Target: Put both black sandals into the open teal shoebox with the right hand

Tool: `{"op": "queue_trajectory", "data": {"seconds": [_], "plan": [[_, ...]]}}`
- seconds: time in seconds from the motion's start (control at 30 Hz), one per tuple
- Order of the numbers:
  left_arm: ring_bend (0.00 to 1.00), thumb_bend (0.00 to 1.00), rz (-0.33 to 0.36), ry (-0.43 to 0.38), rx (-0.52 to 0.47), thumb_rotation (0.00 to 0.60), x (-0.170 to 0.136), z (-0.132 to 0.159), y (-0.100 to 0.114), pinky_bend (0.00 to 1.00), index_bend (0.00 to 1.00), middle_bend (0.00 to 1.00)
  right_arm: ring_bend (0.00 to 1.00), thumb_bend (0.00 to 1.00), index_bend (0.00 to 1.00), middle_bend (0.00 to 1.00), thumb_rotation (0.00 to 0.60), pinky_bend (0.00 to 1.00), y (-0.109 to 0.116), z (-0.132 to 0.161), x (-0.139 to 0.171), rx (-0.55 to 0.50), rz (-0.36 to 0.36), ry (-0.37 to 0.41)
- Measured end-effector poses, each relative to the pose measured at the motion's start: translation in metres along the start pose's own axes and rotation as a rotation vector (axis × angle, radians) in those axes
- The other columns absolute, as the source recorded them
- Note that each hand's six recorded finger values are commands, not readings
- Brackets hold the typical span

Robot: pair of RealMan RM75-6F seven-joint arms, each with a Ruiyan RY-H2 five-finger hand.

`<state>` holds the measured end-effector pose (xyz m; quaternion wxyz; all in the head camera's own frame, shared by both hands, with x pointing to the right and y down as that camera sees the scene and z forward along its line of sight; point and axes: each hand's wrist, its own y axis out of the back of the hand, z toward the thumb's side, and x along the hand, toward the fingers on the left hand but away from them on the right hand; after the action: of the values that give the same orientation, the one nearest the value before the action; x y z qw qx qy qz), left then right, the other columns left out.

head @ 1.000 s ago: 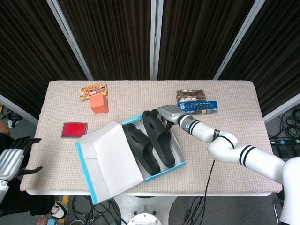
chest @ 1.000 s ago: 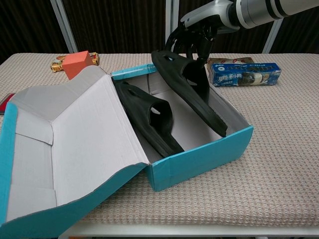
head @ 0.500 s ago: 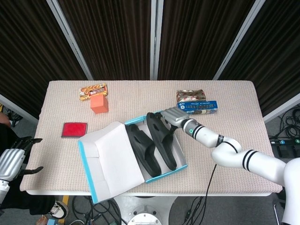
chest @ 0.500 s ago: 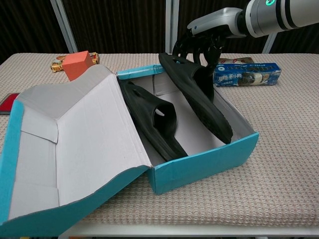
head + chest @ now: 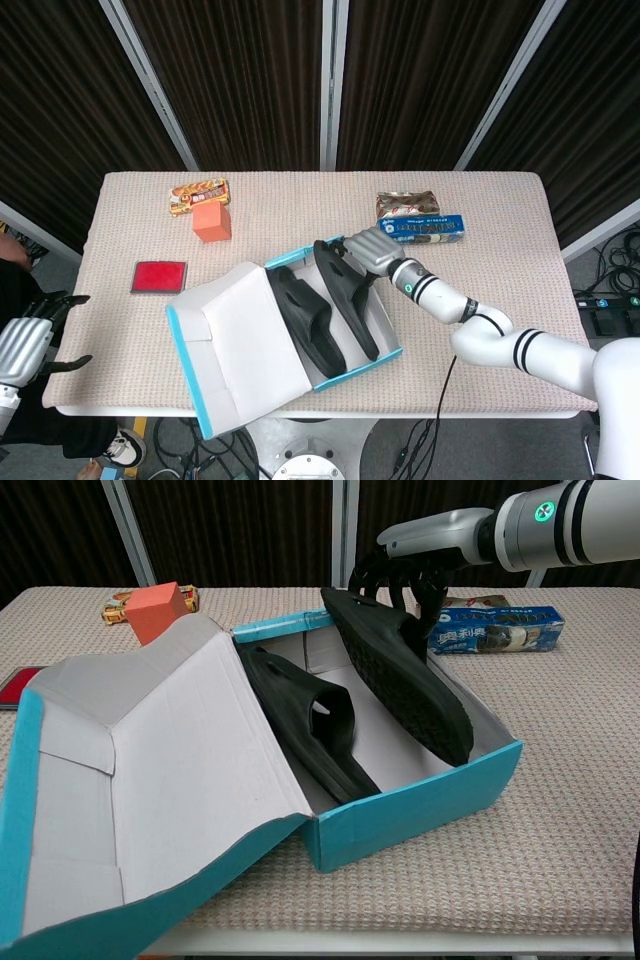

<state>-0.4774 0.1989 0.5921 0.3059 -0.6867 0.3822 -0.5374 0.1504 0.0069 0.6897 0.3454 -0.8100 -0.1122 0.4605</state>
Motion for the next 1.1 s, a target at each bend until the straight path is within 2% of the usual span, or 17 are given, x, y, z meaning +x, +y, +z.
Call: {"op": "queue_trajectory", "data": {"seconds": [0.33, 0.57, 0.67, 0.77, 0.83, 0.93, 1.1], "plan": [[0.11, 0.02, 0.006, -0.004, -0.006, 0.600, -0.001, -0.001, 0.000, 0.14, 0.19, 0.24, 0.43, 0.38, 0.60, 0.47, 0.600, 0.57, -0.015, 0.000, 0.005, 0.091, -0.025, 0.002], [0.11, 0.02, 0.005, -0.001, -0.011, 0.600, -0.003, -0.003, -0.001, 0.14, 0.19, 0.24, 0.43, 0.37, 0.60, 0.47, 0.600, 0.57, -0.024, 0.001, 0.006, 0.089, -0.023, -0.007], [0.11, 0.02, 0.005, 0.000, -0.014, 0.600, -0.003, -0.003, -0.001, 0.14, 0.19, 0.24, 0.43, 0.32, 0.59, 0.46, 0.600, 0.56, -0.022, 0.002, 0.008, 0.070, -0.022, -0.006], [0.11, 0.02, 0.004, -0.003, -0.018, 0.600, -0.003, -0.003, -0.001, 0.14, 0.19, 0.24, 0.38, 0.16, 0.49, 0.41, 0.600, 0.48, -0.019, 0.002, 0.012, 0.051, -0.008, -0.004], [0.11, 0.02, 0.003, -0.005, -0.020, 0.600, -0.002, -0.002, -0.002, 0.14, 0.19, 0.24, 0.30, 0.05, 0.37, 0.35, 0.600, 0.40, -0.017, 0.001, 0.016, 0.040, 0.013, -0.006], [0.11, 0.02, 0.003, -0.007, -0.025, 0.600, -0.002, -0.002, -0.002, 0.14, 0.19, 0.24, 0.18, 0.00, 0.23, 0.25, 0.600, 0.33, -0.012, -0.003, 0.023, 0.032, 0.046, -0.016], [0.11, 0.02, 0.006, -0.013, -0.034, 0.600, -0.003, 0.000, 0.000, 0.14, 0.19, 0.24, 0.03, 0.00, 0.07, 0.14, 0.600, 0.22, -0.003, -0.009, 0.038, 0.013, 0.088, -0.037]]}}
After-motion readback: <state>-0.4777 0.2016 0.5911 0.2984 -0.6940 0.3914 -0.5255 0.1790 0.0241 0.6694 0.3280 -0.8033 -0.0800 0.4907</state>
